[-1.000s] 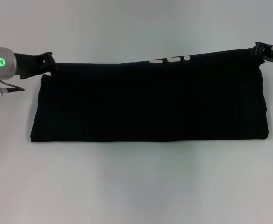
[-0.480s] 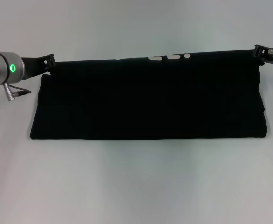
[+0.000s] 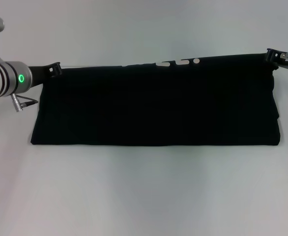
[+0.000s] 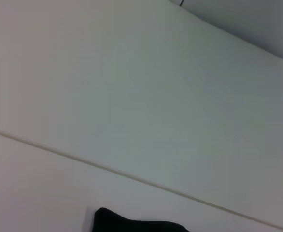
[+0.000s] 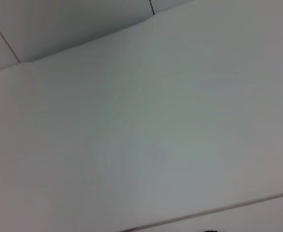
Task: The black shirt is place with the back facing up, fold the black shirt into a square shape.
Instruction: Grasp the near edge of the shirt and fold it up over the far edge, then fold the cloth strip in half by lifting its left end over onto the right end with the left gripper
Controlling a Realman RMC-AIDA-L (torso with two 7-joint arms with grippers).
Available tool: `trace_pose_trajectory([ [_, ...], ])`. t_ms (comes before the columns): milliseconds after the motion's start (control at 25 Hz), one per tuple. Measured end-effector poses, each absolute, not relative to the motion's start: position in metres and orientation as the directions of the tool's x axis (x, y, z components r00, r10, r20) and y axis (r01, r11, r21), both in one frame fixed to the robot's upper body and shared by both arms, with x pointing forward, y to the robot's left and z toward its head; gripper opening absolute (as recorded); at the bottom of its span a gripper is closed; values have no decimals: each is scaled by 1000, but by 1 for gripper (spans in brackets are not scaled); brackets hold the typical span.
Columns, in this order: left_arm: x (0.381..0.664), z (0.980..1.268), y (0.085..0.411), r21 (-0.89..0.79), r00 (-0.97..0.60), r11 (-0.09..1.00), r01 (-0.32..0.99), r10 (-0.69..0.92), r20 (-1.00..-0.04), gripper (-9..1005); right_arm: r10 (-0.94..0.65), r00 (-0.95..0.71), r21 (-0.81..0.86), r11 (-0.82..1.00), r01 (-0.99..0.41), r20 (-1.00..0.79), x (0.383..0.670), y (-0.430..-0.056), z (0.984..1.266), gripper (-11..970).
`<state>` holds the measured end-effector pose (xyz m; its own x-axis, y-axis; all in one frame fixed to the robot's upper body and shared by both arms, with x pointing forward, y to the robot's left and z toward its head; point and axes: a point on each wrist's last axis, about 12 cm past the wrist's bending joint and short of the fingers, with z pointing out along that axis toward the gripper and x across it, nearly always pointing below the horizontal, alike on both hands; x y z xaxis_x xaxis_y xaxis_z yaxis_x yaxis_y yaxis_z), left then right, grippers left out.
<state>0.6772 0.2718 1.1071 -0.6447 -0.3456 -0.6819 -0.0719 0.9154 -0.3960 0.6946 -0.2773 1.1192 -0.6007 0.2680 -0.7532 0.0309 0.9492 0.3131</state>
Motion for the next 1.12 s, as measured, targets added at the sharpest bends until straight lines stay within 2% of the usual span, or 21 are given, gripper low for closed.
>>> trace_pose_trajectory([
  [480,689,1118,256,-393,-647,919,-31,-318,-693,155,223,-567,269,963,4,-793,709,-281,1142,165],
  [600,688,1125,256,-423,-664,906,-9,-321,-675,371,215,-580,272,962,-11,-786,710,-284,1146,224],
  [640,688,1125,256,-423,-664,906,-9,-321,-675,390,212,-592,277,961,-20,-778,710,-287,1149,252],
  [760,676,1141,268,-519,-709,854,46,-338,-619,446,216,-647,326,944,-53,-731,707,-295,1161,338],
  [920,653,1160,301,-675,-772,732,96,-372,-514,520,230,-730,410,909,-75,-644,702,-314,1196,469],
  [960,644,1160,314,-719,-794,690,83,-390,-466,539,225,-748,421,903,-80,-624,700,-317,1203,507],
  [1000,644,1160,314,-719,-794,690,83,-390,-466,557,220,-765,432,898,-84,-606,698,-320,1209,544],
  [1040,629,1154,334,-784,-815,619,43,-432,-386,576,214,-776,438,894,-88,-593,697,-323,1216,581],
  [1080,620,1149,343,-806,-815,591,18,-459,-355,575,211,-782,443,892,-91,-586,696,-324,1219,618],
  [1120,611,1142,352,-822,-811,570,-10,-485,-326,574,211,-785,446,890,-92,-583,695,-327,1223,617],
])
